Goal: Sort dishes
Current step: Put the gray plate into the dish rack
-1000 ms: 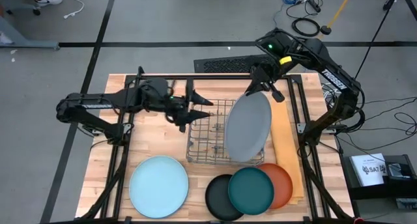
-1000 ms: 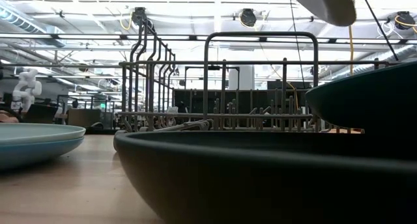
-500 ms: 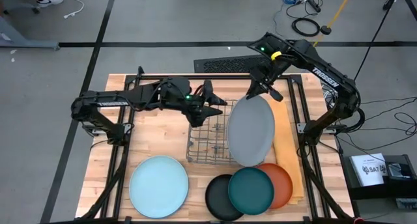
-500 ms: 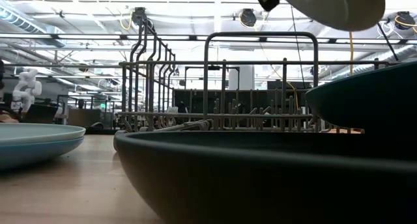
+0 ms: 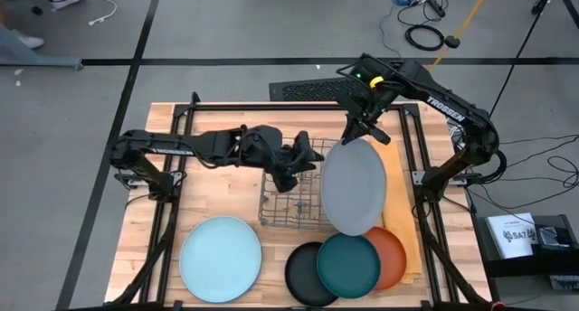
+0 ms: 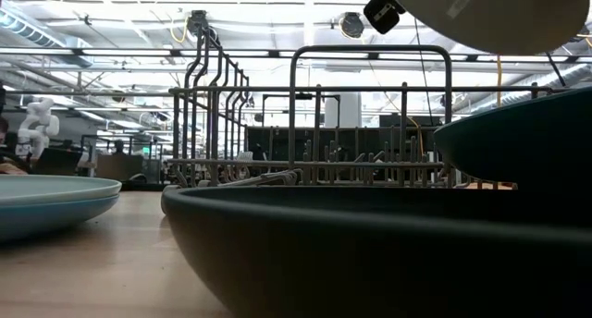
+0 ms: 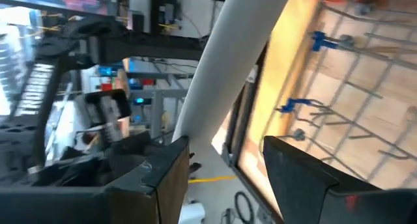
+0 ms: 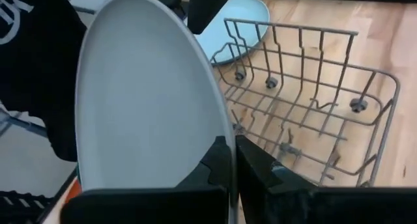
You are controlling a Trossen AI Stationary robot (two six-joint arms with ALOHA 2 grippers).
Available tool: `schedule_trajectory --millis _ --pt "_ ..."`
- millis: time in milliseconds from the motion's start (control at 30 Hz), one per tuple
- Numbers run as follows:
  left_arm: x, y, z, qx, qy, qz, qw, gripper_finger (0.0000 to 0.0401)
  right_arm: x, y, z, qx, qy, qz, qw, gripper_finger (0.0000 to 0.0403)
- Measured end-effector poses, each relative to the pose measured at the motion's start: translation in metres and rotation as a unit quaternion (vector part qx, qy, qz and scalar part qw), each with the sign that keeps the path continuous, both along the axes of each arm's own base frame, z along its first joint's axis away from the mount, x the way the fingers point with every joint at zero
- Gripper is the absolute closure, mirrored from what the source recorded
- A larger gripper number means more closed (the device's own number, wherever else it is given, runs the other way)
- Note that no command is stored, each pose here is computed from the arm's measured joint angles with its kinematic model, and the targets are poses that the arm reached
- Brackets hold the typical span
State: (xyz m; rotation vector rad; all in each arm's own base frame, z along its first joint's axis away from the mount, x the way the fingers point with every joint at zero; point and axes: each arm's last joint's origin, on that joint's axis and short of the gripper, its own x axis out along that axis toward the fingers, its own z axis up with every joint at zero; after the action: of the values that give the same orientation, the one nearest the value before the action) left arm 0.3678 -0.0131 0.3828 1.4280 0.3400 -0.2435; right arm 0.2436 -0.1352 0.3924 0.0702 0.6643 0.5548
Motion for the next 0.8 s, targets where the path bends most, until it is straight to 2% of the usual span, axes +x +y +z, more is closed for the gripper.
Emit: schedule_trajectory --millis 367,600,700,800 --pt "0.003 0.0 0.008 0.003 -0.045 0.014 0.999 0.0203 0.004 0.003 0.0 0.007 0.002 0.0 1.0 0.0401" --pt "0.006 -0.007 -0.001 0.008 -0.017 -0.02 1.0 0.0205 0.006 0.003 0.001 0.001 -0.004 -0.004 1.0 0.0401" --pt "0.011 -0.009 -0.007 0.012 -0.011 -0.024 1.0 0.0226 0.007 0.002 0.001 0.003 -0.001 -0.011 1.0 0.04" --pt "0.013 -0.009 -0.009 0.015 -0.01 -0.026 0.999 0.027 0.007 0.003 0.001 0.006 0.002 -0.012 1.0 0.04"
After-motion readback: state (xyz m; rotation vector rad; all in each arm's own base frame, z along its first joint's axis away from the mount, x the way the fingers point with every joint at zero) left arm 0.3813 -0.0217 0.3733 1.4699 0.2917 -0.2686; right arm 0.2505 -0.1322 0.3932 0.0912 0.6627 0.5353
